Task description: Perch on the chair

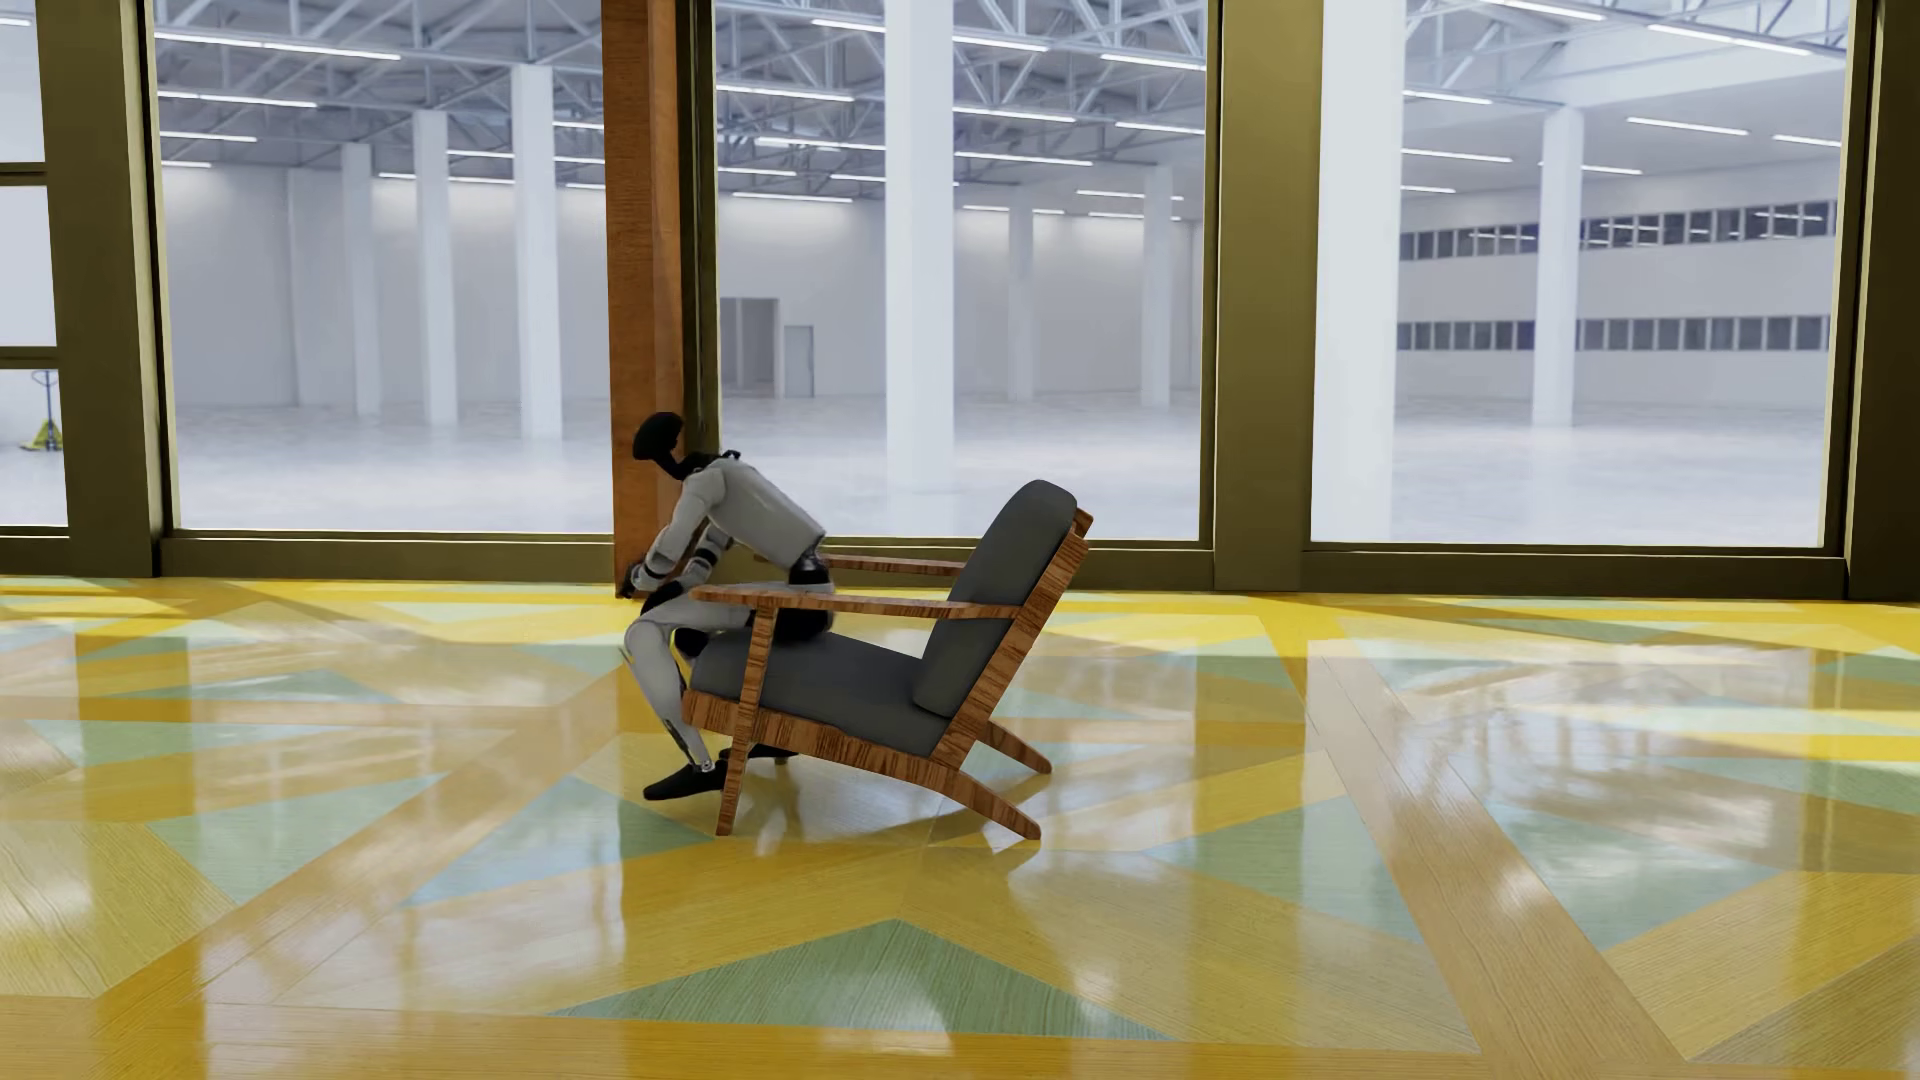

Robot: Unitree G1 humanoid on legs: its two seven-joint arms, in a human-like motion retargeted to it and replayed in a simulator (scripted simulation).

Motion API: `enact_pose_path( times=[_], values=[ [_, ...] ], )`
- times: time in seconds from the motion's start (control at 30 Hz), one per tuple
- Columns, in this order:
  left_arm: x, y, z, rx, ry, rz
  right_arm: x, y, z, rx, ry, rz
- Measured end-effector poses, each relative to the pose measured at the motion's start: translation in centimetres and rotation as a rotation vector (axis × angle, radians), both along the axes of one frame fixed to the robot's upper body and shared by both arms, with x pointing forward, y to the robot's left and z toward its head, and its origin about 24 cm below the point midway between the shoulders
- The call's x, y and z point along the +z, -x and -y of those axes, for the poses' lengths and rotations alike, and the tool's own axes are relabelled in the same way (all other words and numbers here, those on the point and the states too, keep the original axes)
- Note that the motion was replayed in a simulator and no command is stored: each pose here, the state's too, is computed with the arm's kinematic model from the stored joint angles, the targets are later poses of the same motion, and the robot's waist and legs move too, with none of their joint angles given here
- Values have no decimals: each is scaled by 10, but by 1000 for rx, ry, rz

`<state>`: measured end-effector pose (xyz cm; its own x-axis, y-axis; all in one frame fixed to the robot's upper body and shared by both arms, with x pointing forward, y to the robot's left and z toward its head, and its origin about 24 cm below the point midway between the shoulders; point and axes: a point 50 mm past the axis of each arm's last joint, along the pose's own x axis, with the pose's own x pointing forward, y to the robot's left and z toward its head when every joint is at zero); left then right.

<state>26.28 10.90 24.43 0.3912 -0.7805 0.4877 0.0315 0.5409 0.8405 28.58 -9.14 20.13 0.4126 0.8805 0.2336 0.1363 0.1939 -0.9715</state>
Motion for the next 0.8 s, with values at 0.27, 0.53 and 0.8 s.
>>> enact_pose_path(
  times=[0.27, 0.53, 0.8],
  values=[
    [-64, -35, -21, 218, -99, -244, -54, -33, 27, -297, -56, -221],
    [-185, -35, -82, 710, 353, -707, -173, -28, 75, -891, -673, -712],
    [-343, 51, -130, 965, -85, -1529, -314, 96, 166, -1320, -112, -1473]
  ],
)
